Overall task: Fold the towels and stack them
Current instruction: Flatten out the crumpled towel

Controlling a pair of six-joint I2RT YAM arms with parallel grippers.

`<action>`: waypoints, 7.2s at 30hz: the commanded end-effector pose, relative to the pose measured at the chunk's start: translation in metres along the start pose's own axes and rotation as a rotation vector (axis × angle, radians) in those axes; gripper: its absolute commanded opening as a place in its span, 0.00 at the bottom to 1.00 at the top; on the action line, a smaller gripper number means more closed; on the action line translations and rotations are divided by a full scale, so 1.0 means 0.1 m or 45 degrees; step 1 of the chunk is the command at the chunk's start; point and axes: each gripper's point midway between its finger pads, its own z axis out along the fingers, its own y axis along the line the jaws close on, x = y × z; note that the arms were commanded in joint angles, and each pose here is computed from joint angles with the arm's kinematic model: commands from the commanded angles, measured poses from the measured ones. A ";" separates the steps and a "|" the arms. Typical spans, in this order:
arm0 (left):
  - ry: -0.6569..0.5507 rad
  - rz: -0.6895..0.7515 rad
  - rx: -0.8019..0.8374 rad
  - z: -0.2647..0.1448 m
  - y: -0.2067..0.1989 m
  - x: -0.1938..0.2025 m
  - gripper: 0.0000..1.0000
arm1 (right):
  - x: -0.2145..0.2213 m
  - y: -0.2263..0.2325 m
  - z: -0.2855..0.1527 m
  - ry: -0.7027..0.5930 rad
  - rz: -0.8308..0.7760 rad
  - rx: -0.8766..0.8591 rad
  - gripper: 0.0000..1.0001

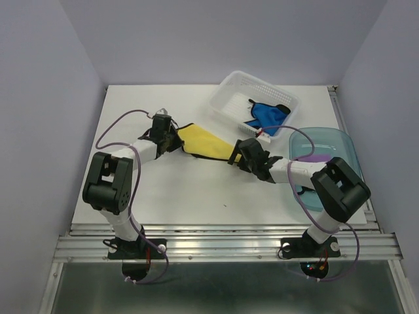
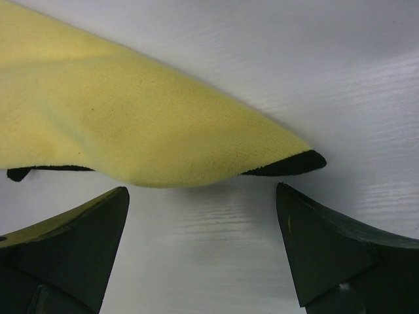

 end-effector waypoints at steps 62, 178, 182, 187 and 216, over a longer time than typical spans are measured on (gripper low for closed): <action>-0.328 -0.284 0.146 -2.07 0.35 0.25 0.99 | -0.19 -0.28 -0.87 0.225 -0.317 -0.013 1.00; 0.196 0.749 -0.151 0.07 -0.01 0.44 0.00 | 0.41 -0.51 -0.26 0.389 -0.439 0.137 0.09; 0.139 0.739 -0.131 -0.05 -0.09 0.34 0.00 | 0.17 -0.37 -0.28 0.273 -0.452 0.098 0.01; 0.043 0.687 -0.045 -0.35 -0.29 0.19 0.00 | -0.34 0.08 -0.52 0.061 -0.464 -0.084 0.01; -0.490 0.308 1.155 -3.59 -1.31 0.23 0.00 | -1.15 0.97 -3.23 -0.230 -0.405 -1.127 0.01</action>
